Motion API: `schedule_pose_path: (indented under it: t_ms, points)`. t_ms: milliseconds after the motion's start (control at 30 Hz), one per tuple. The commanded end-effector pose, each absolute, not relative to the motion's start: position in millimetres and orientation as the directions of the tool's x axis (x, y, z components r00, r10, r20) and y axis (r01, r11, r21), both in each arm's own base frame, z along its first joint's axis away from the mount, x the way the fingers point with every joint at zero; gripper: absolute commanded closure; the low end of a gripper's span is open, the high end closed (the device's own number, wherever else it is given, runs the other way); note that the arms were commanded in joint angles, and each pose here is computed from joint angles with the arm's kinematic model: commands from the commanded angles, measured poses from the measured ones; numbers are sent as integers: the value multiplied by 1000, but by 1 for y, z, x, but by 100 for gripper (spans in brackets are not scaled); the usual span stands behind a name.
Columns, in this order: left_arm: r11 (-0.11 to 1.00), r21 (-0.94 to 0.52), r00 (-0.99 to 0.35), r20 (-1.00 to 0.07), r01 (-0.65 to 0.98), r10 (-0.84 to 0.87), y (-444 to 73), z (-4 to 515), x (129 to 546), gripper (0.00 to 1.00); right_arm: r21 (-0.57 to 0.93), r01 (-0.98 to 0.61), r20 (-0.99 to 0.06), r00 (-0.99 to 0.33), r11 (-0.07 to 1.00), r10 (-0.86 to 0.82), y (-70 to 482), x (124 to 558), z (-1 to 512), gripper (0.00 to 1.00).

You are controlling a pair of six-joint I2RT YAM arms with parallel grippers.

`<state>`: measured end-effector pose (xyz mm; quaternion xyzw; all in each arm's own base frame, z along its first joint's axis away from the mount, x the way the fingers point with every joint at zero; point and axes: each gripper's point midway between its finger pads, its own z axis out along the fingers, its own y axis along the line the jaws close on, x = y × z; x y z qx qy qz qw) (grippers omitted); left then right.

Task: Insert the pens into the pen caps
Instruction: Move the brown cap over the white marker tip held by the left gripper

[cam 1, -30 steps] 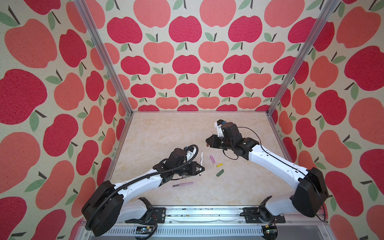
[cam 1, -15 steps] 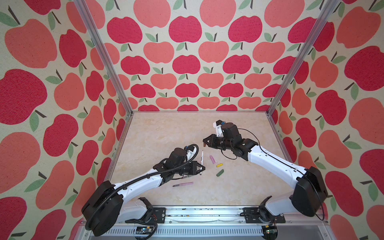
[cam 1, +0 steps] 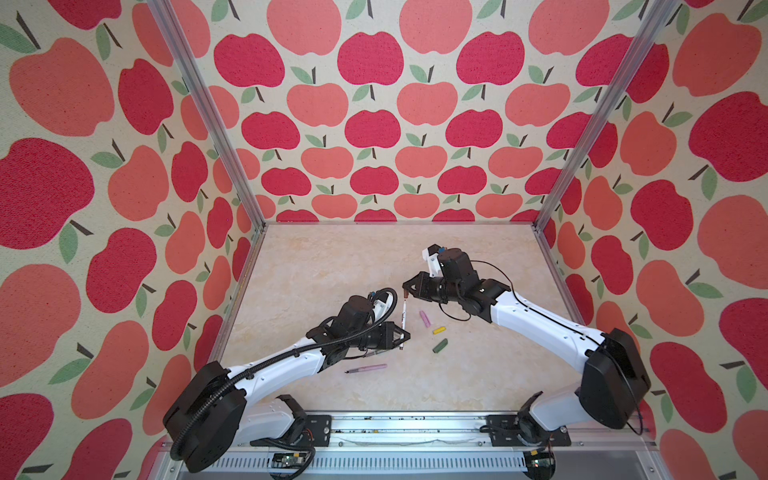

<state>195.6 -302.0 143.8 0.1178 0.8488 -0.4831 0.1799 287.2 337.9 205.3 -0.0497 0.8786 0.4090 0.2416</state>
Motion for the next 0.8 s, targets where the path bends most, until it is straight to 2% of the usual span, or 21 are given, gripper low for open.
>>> schedule_pose_path:
  t_ms: [0,767]
  points:
    - [485,-778,-892,-451,401,14,-306,160,199,100,703,-272,-443,-890,657,105,340,283,196,100]
    - [492,-775,-889,-457,397,-2,-302,158,198,100,705,-272,-425,-901,654,83,346,271,191,100]
